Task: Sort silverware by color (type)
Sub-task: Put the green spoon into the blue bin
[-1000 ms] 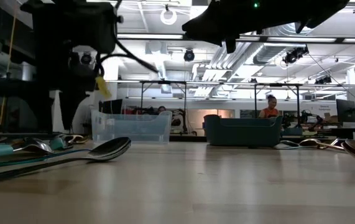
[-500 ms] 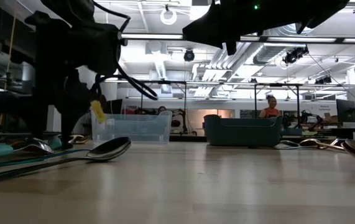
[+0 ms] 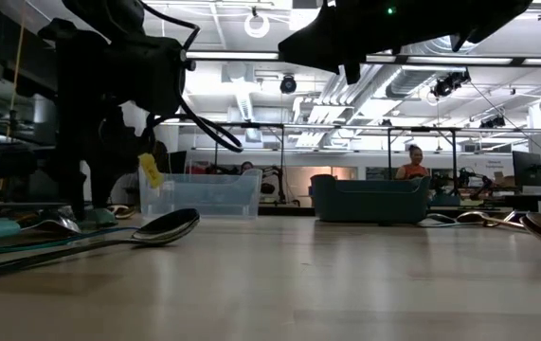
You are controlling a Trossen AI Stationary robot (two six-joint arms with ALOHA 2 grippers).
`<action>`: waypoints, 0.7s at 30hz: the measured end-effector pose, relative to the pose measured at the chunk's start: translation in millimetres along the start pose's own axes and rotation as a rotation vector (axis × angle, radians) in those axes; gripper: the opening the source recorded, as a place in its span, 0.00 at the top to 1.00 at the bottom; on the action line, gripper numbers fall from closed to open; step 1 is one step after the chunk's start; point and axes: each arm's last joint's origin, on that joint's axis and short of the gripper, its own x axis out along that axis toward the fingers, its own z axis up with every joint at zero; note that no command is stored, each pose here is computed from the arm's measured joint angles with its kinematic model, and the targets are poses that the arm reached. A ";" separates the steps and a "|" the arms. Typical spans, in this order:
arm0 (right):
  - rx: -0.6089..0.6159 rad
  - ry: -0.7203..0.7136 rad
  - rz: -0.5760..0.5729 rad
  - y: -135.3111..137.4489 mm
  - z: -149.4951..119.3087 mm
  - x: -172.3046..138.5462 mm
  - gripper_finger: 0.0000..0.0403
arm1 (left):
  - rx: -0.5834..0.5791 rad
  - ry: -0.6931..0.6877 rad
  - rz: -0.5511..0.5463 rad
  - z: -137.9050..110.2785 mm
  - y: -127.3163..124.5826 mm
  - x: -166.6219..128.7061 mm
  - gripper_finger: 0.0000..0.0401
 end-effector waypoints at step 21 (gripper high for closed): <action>-0.001 0.003 -0.001 -0.1 -0.3 0.0 0.73 | -0.142 -0.111 -0.008 -10.0 7.2 -60.9 0.85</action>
